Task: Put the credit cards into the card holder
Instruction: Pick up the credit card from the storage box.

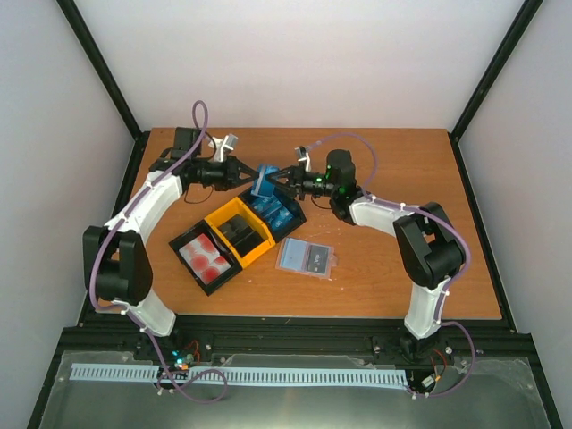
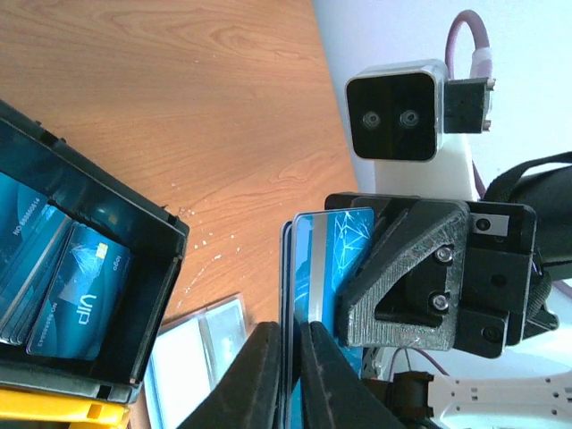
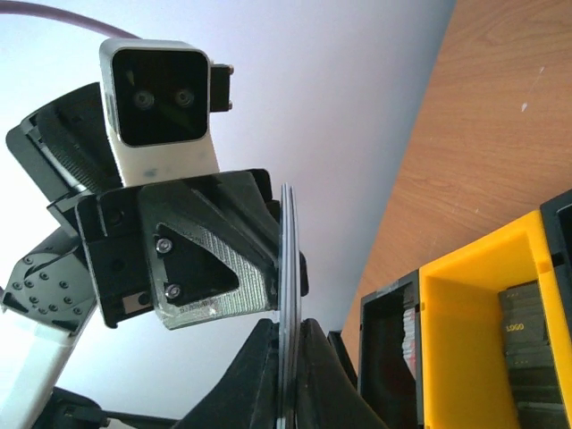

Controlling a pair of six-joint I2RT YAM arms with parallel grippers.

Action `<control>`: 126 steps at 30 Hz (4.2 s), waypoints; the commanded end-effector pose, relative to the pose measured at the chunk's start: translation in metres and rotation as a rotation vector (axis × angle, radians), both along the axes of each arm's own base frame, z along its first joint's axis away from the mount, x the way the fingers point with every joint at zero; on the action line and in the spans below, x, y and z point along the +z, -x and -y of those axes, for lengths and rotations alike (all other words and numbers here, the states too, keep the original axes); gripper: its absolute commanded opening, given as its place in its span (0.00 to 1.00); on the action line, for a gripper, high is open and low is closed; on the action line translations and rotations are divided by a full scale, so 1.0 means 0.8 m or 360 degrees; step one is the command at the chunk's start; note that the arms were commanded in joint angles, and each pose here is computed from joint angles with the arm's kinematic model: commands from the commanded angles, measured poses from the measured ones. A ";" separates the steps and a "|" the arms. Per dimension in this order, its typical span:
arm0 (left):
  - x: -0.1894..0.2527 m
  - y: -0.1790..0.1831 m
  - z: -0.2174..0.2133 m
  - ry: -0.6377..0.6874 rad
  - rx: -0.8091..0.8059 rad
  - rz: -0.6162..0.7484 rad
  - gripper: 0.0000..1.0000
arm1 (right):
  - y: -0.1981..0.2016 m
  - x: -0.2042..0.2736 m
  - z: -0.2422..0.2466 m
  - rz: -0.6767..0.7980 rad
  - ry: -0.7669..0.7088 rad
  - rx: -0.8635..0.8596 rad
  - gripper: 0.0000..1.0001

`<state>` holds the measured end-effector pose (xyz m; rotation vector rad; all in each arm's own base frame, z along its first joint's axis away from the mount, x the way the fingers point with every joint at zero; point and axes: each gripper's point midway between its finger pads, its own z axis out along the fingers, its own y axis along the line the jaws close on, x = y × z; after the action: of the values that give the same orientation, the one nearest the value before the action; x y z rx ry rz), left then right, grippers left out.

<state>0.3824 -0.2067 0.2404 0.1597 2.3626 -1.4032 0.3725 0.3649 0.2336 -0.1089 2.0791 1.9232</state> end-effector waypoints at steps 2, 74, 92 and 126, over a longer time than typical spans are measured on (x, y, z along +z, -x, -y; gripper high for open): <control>0.018 0.007 -0.016 0.0050 0.0007 0.0064 0.13 | 0.002 0.012 0.003 0.0007 -0.0075 0.0009 0.03; 0.021 0.054 0.008 0.0394 -0.0264 -0.0125 0.22 | 0.051 0.078 -0.013 0.0087 -0.0340 0.0336 0.03; 0.037 0.046 0.016 0.0408 -0.0304 -0.0057 0.27 | 0.064 0.061 -0.032 0.0038 -0.0249 0.0409 0.03; 0.038 0.031 -0.020 0.0359 -0.0124 -0.0035 0.01 | 0.014 0.002 0.028 -0.0167 -0.0222 -0.0044 0.07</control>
<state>0.3484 -0.1992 0.2493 0.1164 2.2989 -1.7558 0.3598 0.3510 0.2385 0.0276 1.9886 2.1102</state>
